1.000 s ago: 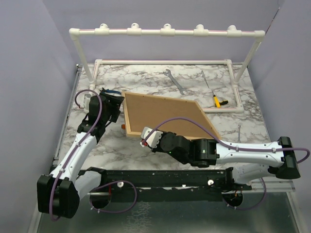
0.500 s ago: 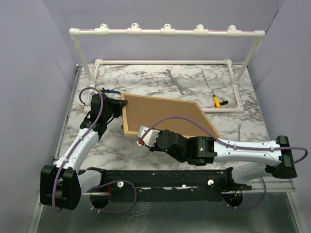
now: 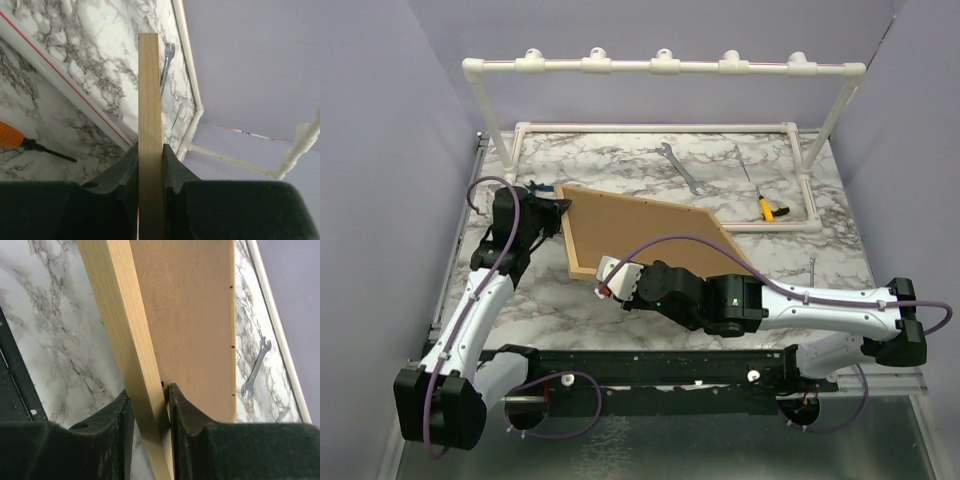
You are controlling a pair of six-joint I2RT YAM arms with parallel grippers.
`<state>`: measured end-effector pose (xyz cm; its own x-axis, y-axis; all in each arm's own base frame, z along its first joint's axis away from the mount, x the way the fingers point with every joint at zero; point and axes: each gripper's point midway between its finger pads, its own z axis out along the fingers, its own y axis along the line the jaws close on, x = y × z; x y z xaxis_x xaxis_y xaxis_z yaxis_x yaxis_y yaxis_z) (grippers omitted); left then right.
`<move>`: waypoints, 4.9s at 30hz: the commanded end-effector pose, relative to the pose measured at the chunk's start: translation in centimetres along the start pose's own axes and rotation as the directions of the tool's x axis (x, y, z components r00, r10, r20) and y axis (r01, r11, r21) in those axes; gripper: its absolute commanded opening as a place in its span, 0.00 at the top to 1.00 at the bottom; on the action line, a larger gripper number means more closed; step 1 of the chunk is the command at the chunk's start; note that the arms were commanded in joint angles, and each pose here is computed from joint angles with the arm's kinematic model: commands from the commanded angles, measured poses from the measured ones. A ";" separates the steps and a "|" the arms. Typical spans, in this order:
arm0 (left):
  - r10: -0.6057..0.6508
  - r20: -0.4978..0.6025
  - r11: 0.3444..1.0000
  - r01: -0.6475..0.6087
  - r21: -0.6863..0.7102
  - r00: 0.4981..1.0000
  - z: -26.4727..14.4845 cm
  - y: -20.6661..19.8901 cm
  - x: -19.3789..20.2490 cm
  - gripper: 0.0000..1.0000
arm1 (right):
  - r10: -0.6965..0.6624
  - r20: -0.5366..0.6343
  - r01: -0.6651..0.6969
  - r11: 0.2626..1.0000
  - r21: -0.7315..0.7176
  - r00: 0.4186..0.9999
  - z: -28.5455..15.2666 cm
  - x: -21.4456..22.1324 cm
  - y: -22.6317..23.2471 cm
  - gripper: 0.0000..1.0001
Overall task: Take the photo out of the frame
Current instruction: Turn over the photo frame at the center of the board.
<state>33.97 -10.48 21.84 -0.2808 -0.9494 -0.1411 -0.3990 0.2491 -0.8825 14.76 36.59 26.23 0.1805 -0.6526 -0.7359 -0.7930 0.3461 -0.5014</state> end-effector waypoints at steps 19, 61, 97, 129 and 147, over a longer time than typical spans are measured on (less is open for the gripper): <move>-0.026 0.151 0.902 -0.042 0.429 0.988 -15.6 -17.9 -3.7 1.00 | 0.240 0.455 -0.233 0.970 -0.074 0.857 -6.3 -11.4 -4.1 0.99; 0.003 0.190 0.973 -0.047 0.228 0.982 -20.3 -10.5 -3.4 1.00 | 0.566 0.415 -0.546 0.819 -0.178 0.712 -8.7 -6.6 -3.5 0.96; -0.095 0.129 0.954 0.053 0.296 0.987 -16.7 -13.4 -3.3 0.78 | 0.368 0.348 -0.399 0.917 0.020 0.862 -5.8 1.0 -2.2 0.71; 0.570 0.129 0.635 -0.534 0.558 0.812 -2.2 -5.1 5.4 0.04 | 0.515 0.318 -0.596 0.757 0.267 0.796 -8.2 7.8 -8.4 0.99; 0.726 0.110 0.528 -0.652 0.544 0.679 2.8 -3.6 10.9 0.07 | 0.760 0.309 -0.810 0.463 0.360 0.572 -10.4 13.6 -8.0 0.99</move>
<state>34.29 -21.93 20.61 -0.4367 -0.4827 -0.7591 0.4083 0.6456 -0.6454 18.04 19.84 30.39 -0.2121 0.1807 -0.9604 -0.3767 0.8917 0.2510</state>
